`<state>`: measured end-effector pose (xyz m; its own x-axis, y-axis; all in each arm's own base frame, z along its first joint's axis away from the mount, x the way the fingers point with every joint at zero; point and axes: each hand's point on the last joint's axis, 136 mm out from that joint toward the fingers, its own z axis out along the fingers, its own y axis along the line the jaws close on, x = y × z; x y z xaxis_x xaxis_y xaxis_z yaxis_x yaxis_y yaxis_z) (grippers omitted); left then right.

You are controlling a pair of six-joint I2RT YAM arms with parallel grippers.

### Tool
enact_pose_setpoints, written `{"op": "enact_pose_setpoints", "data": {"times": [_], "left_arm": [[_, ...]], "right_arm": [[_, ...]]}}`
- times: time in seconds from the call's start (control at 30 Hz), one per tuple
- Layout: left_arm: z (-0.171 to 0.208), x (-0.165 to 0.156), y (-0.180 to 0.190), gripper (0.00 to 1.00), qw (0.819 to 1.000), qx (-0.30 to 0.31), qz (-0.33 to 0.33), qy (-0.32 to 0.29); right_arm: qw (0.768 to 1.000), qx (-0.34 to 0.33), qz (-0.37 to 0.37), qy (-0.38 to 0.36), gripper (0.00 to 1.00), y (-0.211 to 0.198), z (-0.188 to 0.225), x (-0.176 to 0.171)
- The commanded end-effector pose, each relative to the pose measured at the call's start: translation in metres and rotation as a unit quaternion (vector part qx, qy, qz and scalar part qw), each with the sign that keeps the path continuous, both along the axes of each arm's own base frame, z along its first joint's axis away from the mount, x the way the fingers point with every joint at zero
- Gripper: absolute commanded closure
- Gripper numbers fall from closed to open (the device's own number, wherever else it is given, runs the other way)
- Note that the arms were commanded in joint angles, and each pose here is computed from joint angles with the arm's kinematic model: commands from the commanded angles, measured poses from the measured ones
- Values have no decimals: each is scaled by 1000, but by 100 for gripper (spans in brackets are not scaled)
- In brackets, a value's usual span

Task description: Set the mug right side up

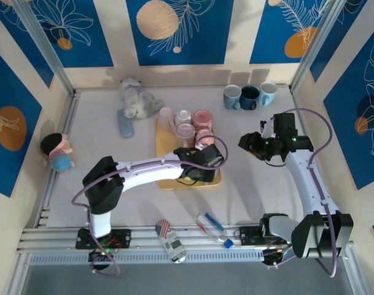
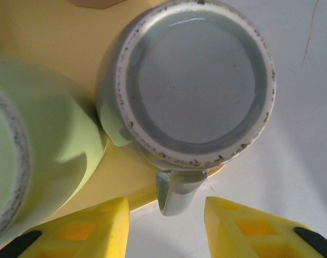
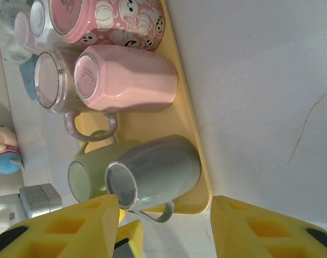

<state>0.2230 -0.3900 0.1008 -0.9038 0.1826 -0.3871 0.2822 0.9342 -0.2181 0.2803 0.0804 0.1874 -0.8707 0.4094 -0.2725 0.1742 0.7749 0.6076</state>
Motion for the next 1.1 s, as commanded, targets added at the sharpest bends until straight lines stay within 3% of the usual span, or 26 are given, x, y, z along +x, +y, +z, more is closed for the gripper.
{"op": "enact_pose_setpoints", "data": {"times": [0.0,0.43,0.93,1.07], "left_arm": [[3,0,-13,58,1000,-14,1,3],[-20,3,-12,60,1000,12,9,14],[-29,11,-8,73,999,38,11,4],[-26,14,-1,68,998,52,15,-9]], "right_arm": [[1000,17,3,-1,51,3,3,-4],[1000,21,-7,-7,51,2,3,-9],[999,31,-10,-14,52,2,10,-10],[999,30,-8,-15,52,3,12,-11]]}}
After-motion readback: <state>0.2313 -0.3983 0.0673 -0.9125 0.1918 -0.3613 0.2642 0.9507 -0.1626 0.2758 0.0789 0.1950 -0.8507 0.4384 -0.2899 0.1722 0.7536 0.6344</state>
